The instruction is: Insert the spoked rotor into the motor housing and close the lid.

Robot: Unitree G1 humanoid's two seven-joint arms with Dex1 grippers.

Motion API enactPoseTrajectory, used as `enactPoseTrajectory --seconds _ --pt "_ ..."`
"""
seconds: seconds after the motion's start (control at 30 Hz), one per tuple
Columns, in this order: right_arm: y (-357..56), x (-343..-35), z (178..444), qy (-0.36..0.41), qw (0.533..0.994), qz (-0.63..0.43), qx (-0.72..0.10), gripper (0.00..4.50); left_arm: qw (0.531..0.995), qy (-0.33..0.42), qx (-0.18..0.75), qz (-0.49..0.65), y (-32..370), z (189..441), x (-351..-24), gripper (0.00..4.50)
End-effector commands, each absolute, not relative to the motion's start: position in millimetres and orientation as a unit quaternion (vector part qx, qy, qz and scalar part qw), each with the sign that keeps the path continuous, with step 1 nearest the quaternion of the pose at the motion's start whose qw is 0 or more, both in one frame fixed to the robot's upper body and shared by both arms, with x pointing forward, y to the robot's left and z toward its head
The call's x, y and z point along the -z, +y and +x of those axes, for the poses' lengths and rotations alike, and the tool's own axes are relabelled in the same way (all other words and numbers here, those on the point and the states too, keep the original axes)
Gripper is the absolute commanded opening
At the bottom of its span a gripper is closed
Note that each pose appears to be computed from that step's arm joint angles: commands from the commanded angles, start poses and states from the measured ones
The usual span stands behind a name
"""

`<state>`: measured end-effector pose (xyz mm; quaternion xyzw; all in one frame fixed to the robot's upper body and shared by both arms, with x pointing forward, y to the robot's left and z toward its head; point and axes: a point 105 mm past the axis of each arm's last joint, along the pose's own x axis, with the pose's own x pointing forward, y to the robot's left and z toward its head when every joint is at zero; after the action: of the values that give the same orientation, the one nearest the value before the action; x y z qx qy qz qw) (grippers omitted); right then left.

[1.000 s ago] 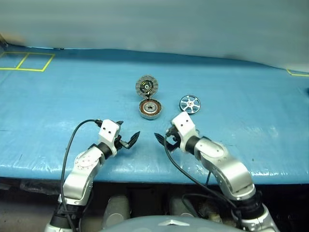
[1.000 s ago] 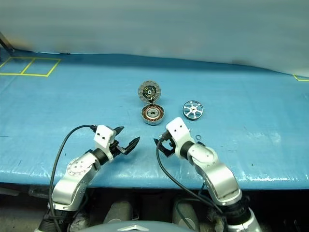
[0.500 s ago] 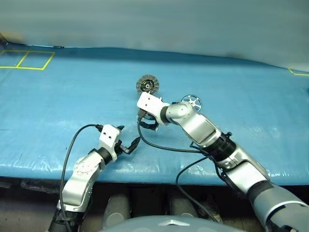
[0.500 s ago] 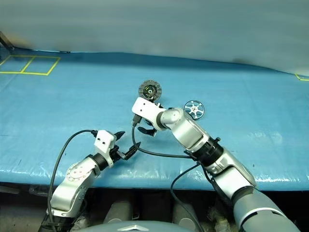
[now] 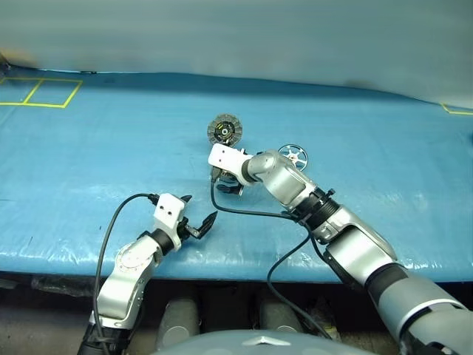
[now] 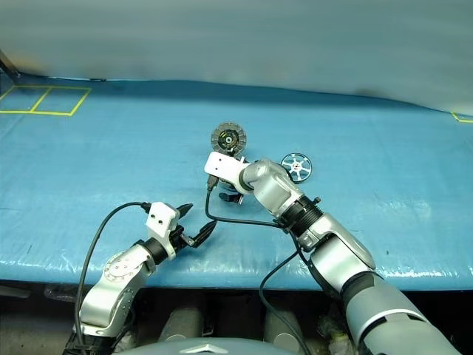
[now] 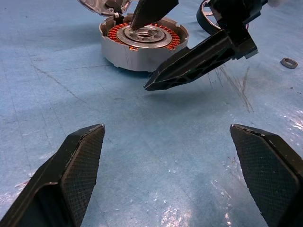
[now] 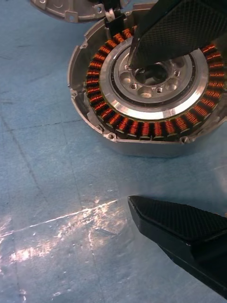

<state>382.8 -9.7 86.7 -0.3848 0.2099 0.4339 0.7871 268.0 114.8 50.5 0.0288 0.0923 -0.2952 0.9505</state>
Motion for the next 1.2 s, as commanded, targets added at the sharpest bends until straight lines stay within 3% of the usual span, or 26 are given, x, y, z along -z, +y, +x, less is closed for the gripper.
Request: enactPoseTrajectory --seconds 0.03,0.17,0.2,0.27,0.47,0.63,0.87,1.2 --pt "-12.1 -99.5 390.5 0.196 0.791 -0.391 -0.428 4.47 0.952 0.051 0.299 0.028 109.6 268.5 -69.1 4.50" --pt "-17.5 -93.5 391.3 0.214 0.783 -0.396 -0.430 4.47 0.953 0.053 0.297 0.030 110.3 269.1 -68.3 4.50" --pt "-19.0 -91.8 391.7 0.219 0.780 -0.398 -0.429 4.30 0.953 0.053 0.297 0.030 110.4 269.2 -68.3 4.50" --pt "-19.8 -90.2 391.7 0.227 0.780 -0.393 -0.431 3.88 0.953 0.053 0.297 0.030 110.2 269.4 -68.1 4.50" --pt "-21.6 -79.4 388.5 0.258 0.777 -0.371 -0.438 1.97 0.953 0.052 0.296 0.032 111.7 270.8 -68.6 4.50" --pt "-19.7 -68.0 374.6 0.283 0.773 -0.344 -0.452 1.85 0.955 0.046 0.290 0.044 120.1 272.4 -71.8 4.50" --pt "-23.3 -48.5 322.6 0.321 0.750 -0.313 -0.487 1.82 0.955 0.044 0.289 0.050 125.1 270.6 -72.9 4.50" --pt "-22.2 -44.5 279.4 0.359 0.773 -0.229 -0.470 1.81 0.949 0.033 0.307 0.071 127.6 263.7 -72.7 4.50"
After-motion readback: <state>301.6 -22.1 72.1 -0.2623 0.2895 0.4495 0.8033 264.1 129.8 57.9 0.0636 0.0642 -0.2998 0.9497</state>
